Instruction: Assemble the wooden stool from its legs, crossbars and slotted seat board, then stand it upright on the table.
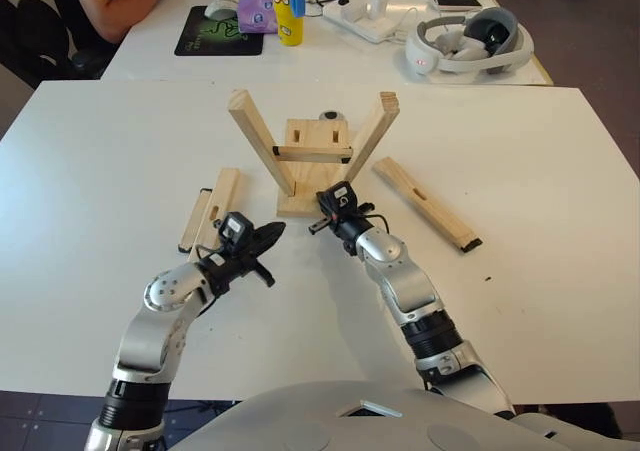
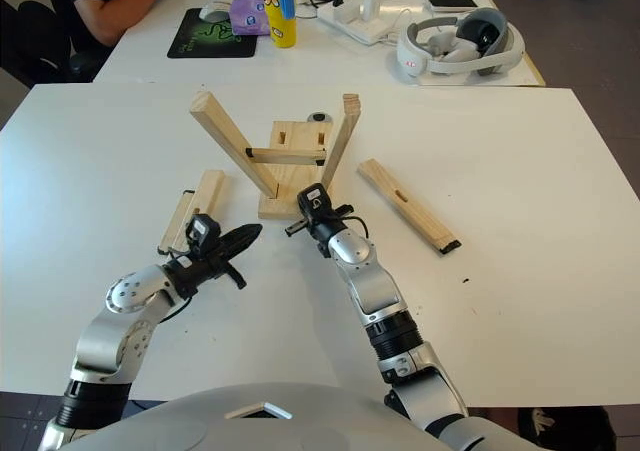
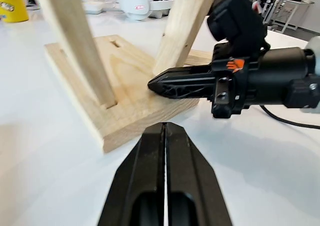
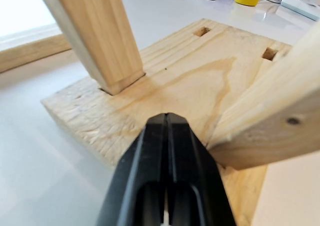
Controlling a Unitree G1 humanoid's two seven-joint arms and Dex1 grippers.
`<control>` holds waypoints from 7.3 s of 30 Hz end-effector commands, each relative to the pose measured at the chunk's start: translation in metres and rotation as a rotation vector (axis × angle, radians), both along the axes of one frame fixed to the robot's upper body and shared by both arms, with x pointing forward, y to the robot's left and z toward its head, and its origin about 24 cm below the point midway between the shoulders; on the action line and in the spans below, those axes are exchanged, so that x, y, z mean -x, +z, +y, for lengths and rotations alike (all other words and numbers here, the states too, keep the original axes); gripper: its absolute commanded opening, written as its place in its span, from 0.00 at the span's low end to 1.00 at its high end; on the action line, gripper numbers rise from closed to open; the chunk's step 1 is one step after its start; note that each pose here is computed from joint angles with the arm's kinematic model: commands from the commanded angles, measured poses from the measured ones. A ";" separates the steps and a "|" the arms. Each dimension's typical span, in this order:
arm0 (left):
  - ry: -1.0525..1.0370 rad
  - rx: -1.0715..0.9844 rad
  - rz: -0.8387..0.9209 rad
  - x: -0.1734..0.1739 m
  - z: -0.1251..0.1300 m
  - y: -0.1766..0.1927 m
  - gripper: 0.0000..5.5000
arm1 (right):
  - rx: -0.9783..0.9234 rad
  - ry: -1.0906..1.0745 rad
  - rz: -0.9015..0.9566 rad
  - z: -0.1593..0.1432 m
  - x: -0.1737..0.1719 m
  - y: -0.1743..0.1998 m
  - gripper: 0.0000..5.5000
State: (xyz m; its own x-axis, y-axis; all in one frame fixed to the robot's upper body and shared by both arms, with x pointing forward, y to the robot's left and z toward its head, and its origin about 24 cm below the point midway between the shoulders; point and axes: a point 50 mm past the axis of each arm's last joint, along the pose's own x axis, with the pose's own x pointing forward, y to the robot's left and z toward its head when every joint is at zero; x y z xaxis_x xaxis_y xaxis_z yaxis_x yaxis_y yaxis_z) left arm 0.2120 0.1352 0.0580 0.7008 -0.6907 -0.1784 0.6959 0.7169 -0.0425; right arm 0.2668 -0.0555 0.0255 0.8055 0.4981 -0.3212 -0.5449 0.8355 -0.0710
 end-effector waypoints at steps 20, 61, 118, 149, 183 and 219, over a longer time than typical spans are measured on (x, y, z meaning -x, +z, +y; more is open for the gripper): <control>0.296 -0.078 0.094 -0.044 -0.027 -0.025 0.00 | 0.093 0.109 0.166 -0.004 0.020 -0.028 0.00; 0.289 -0.247 0.267 -0.045 -0.021 -0.052 0.00 | -0.156 0.018 0.011 -0.050 -0.032 0.119 0.00; 0.141 -0.512 0.060 -0.064 0.000 -0.007 0.00 | -0.218 0.481 -0.101 -0.040 -0.067 0.039 0.00; 0.857 -0.364 -0.592 -0.086 0.079 0.159 0.00 | -0.214 0.430 -0.193 0.043 -0.068 0.077 0.00; -0.221 -0.700 0.175 -0.024 0.035 0.014 0.00 | 0.225 0.322 0.070 -0.101 -0.091 0.021 0.00; -0.110 -0.725 0.186 -0.036 0.022 -0.010 0.00 | 0.383 0.726 0.032 -0.058 -0.076 0.043 0.00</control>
